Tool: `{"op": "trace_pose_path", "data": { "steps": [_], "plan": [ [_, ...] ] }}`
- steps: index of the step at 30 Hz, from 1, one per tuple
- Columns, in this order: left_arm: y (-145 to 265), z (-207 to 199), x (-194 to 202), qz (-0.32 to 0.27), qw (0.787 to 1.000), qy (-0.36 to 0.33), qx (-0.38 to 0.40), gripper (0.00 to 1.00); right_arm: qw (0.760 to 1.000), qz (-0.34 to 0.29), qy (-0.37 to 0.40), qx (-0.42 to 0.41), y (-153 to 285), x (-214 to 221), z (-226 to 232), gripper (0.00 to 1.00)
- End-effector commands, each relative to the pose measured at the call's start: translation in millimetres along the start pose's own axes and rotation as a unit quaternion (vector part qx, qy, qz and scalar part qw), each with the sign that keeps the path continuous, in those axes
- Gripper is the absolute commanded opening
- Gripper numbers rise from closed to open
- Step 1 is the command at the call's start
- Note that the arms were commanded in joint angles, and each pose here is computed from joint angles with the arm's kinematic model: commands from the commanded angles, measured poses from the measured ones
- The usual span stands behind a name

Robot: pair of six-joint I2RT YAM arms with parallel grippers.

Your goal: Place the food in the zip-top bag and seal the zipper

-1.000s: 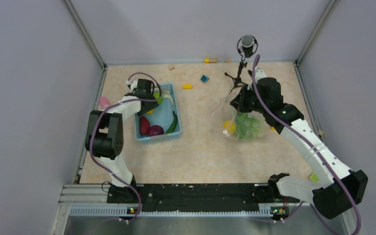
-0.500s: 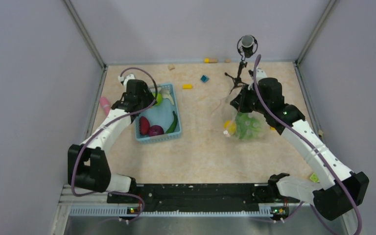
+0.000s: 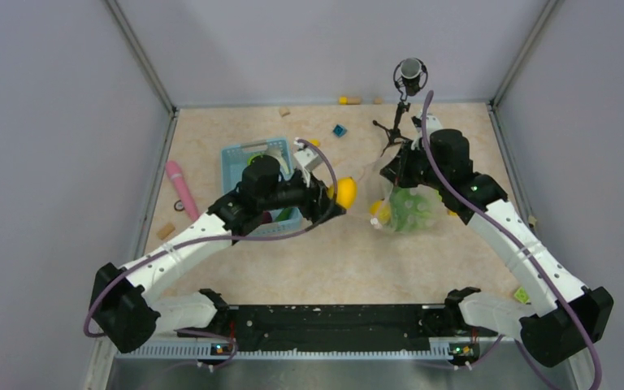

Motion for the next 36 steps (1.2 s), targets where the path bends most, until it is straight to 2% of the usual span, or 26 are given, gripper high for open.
{"op": "trace_pose_path", "data": {
  "steps": [1, 4, 9, 17, 19, 26, 32, 34, 36],
  "plan": [
    [-15, -37, -22, -0.053, 0.977, -0.149, 0.141, 0.24, 0.999, -0.025, 0.012, -0.039, 11, -7, 11, 0.0],
    [-34, -38, -31, -0.051, 0.981, -0.135, 0.133, 0.24, 0.998, -0.016, 0.014, -0.061, 11, -6, 15, 0.0],
    [-65, -22, -39, -0.018, 0.993, -0.091, 0.075, 0.16, 0.995, 0.004, 0.02, -0.102, 13, -4, 21, 0.0],
    [-85, -7, -29, 0.012, 0.997, -0.068, 0.025, 0.17, 0.991, -0.005, 0.011, -0.132, 19, -3, 26, 0.0],
    [-88, -7, -22, 0.036, 0.997, -0.058, 0.029, 0.2, 0.99, -0.015, 0.011, -0.141, 22, -5, 28, 0.0],
    [-98, -17, -8, 0.091, 0.992, -0.065, 0.051, 0.36, 0.988, -0.047, 0.008, -0.15, 31, -7, 31, 0.0],
    [-95, -27, -5, 0.093, 0.99, -0.087, 0.055, 0.48, 0.988, -0.05, -0.001, -0.145, 30, -6, 30, 0.0],
    [-93, -28, -8, 0.09, 0.991, -0.083, 0.047, 0.62, 0.988, -0.052, -0.002, -0.142, 30, -7, 29, 0.0],
    [-90, -29, -9, 0.086, 0.992, -0.081, 0.044, 0.82, 0.989, -0.051, -0.002, -0.142, 29, -6, 29, 0.0]
  ]
}}
Point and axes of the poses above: each gripper's point midway between its finger pads, its own y axis back along the fingers, its own z axis along the line the jaws close on, x = y × z, the point moved 10 cm from there along y, back along the fingers, and after that the axes turned 6 degrees about -y, right-handed, at the moved point
